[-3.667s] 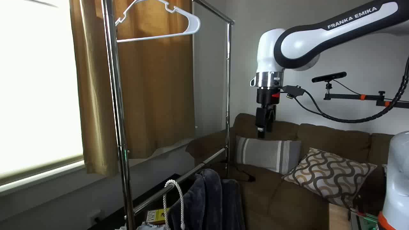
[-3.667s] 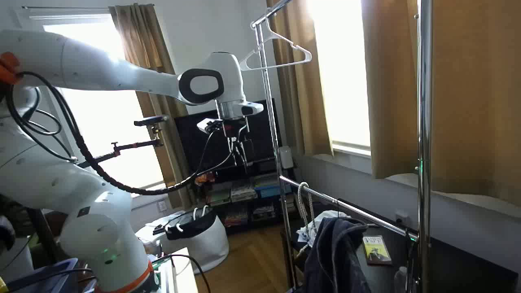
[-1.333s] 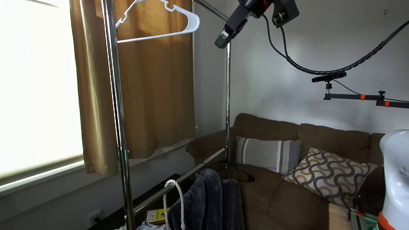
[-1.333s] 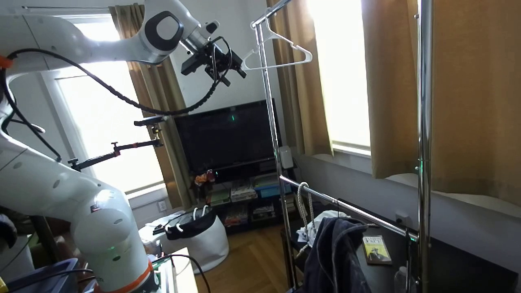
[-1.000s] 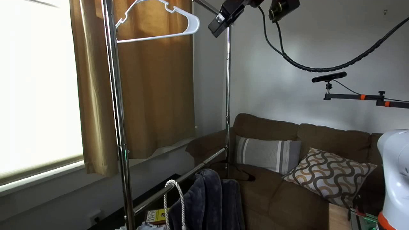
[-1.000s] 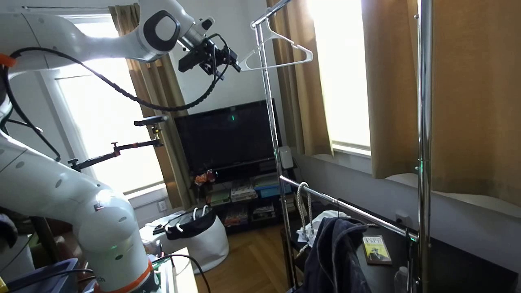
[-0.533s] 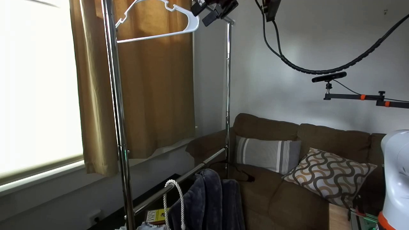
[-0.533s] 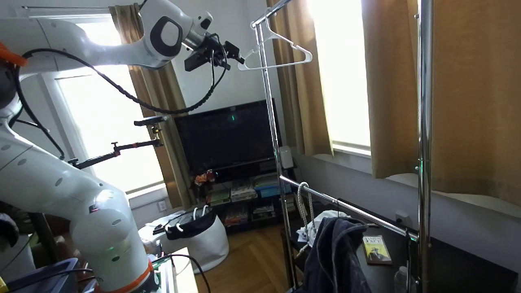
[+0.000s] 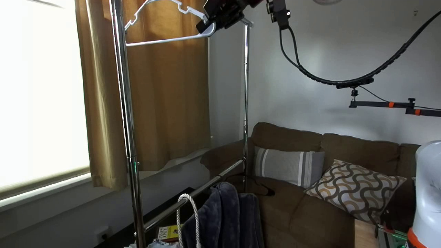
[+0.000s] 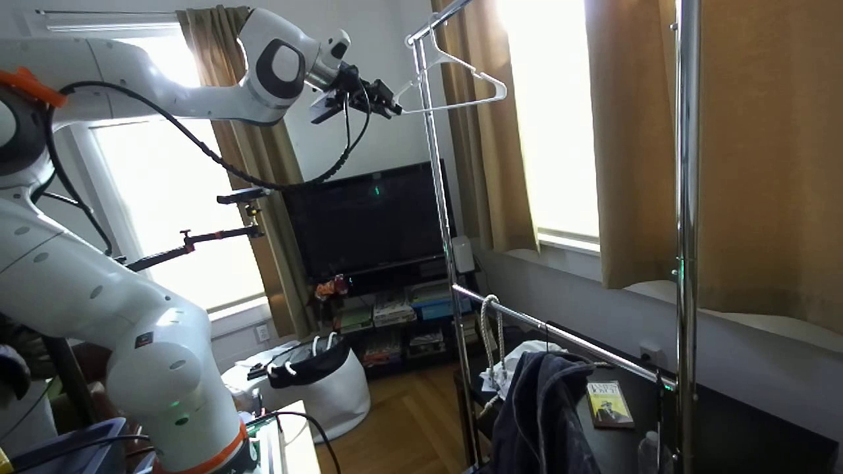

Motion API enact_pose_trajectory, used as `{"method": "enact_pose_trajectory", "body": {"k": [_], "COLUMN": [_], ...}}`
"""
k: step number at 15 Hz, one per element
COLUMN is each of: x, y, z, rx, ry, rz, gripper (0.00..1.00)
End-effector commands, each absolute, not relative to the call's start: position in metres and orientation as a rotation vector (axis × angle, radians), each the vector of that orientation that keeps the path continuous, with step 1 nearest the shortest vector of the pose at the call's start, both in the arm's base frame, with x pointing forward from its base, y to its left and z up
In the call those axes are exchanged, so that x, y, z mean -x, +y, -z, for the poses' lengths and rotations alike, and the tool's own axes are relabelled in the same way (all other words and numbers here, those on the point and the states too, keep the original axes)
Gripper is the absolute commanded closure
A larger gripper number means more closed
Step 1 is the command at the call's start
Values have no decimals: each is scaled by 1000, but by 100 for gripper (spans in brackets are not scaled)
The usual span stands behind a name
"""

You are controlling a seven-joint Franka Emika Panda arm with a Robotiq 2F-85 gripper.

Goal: Remove the hanger from the top left of the clothes hanging rail to the right side of the top clothes hanging rail

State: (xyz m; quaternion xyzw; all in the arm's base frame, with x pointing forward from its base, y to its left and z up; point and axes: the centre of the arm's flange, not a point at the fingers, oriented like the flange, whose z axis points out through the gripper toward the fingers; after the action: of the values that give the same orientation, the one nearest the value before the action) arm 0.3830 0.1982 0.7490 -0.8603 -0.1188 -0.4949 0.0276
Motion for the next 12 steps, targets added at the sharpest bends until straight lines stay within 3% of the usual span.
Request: {"method": "enact_pose_trajectory", "body": {"k": [1, 3, 12], "x": [-382, -382, -364], "y": [203, 204, 190], "z": [-751, -750, -764], "rx": [2679, 2703, 2628], "ry": [-265, -248, -128], "rz": [1604, 1600, 1744], "gripper": [87, 99, 98]}}
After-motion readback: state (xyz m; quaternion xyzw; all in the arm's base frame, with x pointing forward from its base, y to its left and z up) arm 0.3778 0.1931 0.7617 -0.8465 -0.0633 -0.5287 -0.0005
